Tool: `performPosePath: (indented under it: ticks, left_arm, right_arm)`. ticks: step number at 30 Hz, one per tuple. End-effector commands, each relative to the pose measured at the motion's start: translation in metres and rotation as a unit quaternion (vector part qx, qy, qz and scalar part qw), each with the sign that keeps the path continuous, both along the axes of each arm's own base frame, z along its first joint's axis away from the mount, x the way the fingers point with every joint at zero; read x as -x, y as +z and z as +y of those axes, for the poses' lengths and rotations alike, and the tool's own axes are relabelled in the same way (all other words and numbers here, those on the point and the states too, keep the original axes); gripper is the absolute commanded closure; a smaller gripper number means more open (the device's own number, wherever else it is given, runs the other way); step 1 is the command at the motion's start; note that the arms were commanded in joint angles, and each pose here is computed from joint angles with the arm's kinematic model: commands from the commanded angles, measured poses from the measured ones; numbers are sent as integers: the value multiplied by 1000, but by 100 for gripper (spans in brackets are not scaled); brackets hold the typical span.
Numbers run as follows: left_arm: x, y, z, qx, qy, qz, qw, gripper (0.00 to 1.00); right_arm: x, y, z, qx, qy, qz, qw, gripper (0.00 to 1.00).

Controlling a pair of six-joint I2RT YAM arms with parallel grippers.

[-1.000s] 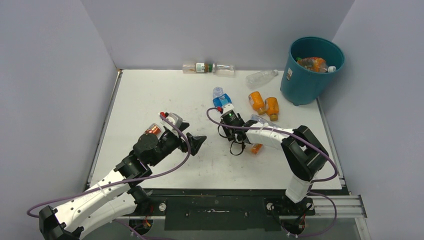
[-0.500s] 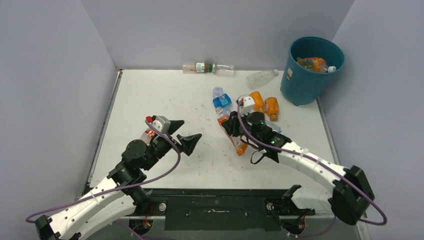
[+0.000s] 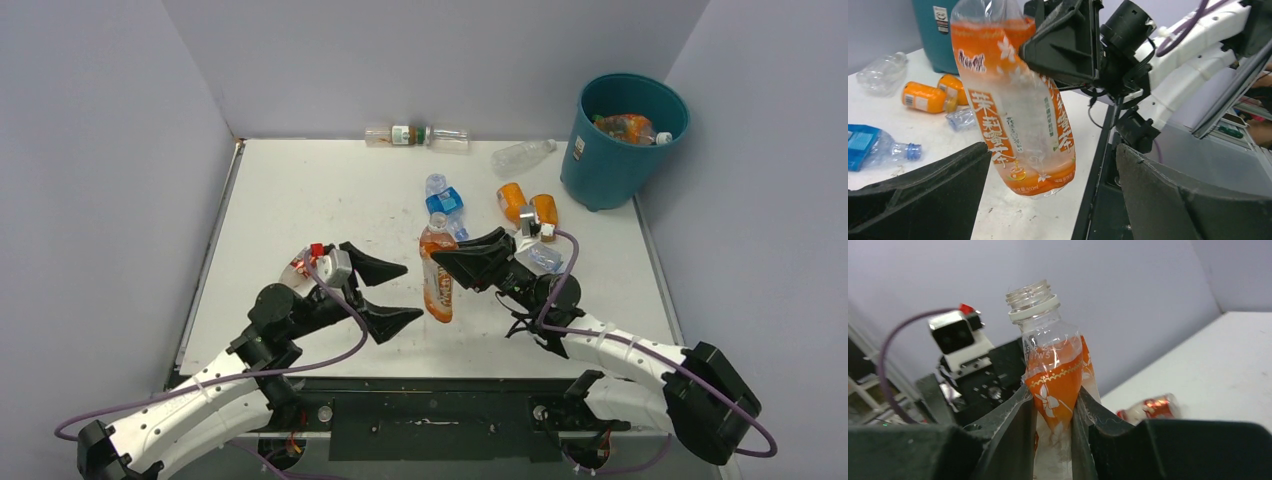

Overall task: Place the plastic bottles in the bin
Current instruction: Pick up the plastic bottle at the center of the board.

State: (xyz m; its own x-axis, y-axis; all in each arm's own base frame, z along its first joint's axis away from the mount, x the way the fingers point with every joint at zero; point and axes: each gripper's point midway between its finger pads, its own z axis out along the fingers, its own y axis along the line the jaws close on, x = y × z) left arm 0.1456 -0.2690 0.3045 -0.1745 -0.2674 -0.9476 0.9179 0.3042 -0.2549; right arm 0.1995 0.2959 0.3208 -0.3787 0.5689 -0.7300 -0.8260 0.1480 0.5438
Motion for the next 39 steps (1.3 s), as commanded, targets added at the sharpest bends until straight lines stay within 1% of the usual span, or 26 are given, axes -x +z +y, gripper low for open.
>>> performPosePath:
  ticks: [1, 5, 10, 15, 17, 21, 23, 25, 29, 35, 37, 39]
  left_arm:
    - [19, 30, 1, 49, -41, -45, 997, 4]
    - [22, 27, -3, 43, -58, -44, 996, 4]
    - [29, 25, -6, 41, -82, -47, 995, 4]
    - [22, 22, -7, 35, -65, -45, 996, 4]
    - [9, 24, -1, 43, -22, -36, 998, 4]
    - [-3, 32, 15, 62, 37, -45, 996, 4]
    - [1, 36, 17, 71, 32, -51, 996, 4]
    - [6, 35, 12, 69, 11, -50, 996, 4]
    - [7, 33, 6, 64, -6, -37, 997, 4]
    - [0, 47, 26, 92, 48, -52, 993, 4]
    - [3, 51, 30, 97, 50, -62, 992, 4]
    - [10, 55, 31, 99, 36, -71, 992, 4]
  right_arm:
    - [48, 65, -18, -159, 89, -63, 981, 95]
    - [60, 72, -12, -203, 146, -53, 967, 95]
    - [77, 78, 11, -197, 192, -64, 959, 95]
    - [96, 89, 22, -203, 225, -79, 950, 95]
    - [105, 96, 21, -207, 234, -98, 945, 95]
    - [110, 103, 16, -206, 230, -111, 945, 95]
    - [113, 106, 17, -202, 227, -114, 946, 95]
    - [118, 110, 18, -202, 233, -121, 943, 95]
    - [129, 119, 22, -194, 248, -142, 938, 95]
    - [135, 129, 18, -159, 222, -175, 946, 95]
    - [133, 129, 19, -138, 207, -180, 952, 95]
    - [131, 127, 20, -122, 195, -181, 956, 95]
